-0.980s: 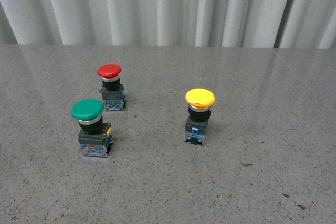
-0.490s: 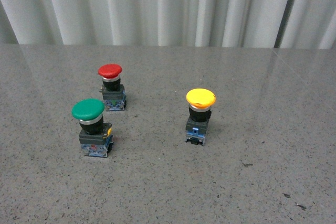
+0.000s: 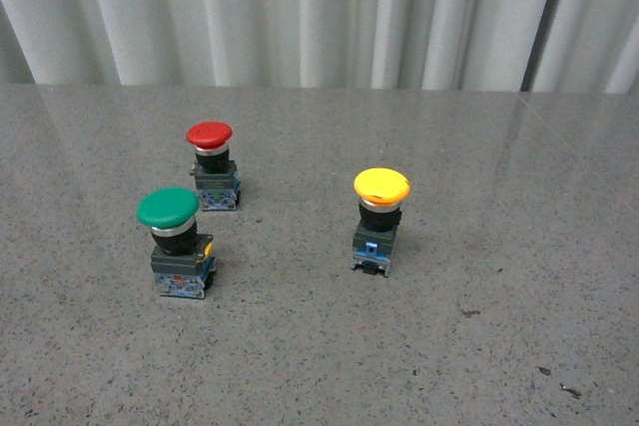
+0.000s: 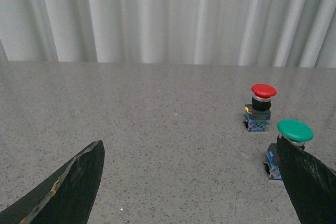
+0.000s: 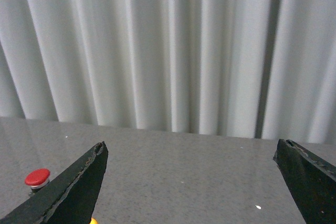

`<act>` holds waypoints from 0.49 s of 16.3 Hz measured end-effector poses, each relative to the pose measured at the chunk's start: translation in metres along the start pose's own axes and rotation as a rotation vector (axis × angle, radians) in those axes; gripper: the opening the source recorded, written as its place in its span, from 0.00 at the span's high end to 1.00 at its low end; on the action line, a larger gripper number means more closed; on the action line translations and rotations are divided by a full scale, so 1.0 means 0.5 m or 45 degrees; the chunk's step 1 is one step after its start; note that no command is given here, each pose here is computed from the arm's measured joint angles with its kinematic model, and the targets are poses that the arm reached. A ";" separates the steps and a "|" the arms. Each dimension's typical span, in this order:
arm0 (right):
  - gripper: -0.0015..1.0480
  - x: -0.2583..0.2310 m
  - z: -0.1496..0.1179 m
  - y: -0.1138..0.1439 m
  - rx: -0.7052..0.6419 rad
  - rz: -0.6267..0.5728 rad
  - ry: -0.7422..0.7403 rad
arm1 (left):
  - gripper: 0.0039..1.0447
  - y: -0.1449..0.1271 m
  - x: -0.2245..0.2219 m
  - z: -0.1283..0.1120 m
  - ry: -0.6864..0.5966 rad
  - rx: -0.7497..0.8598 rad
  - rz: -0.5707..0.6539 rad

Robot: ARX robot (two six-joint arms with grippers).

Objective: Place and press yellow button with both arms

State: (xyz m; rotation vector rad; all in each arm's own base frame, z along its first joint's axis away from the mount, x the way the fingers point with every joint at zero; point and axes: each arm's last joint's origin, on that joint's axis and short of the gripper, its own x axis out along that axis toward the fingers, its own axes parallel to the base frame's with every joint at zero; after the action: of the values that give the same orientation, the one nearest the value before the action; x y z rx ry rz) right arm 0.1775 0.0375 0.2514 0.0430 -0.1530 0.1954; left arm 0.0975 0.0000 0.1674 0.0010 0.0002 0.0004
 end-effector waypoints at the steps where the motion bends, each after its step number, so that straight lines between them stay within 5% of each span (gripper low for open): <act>1: 0.06 0.049 0.003 0.013 0.006 0.051 0.040 | 0.06 0.000 0.000 0.000 0.000 0.000 0.000; 6: 0.06 0.233 -0.068 0.109 0.014 0.231 0.326 | 0.06 0.000 0.000 0.000 0.000 0.000 0.000; 8: 0.21 0.246 -0.097 0.140 0.011 0.277 0.402 | 0.06 0.000 0.000 0.000 0.000 0.000 0.000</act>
State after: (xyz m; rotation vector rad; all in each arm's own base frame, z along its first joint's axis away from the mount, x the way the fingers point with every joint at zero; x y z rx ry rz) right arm 0.2902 0.1322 0.2246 0.0039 0.1590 0.4170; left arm 0.0975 0.0000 0.1673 0.0013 0.0002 0.0000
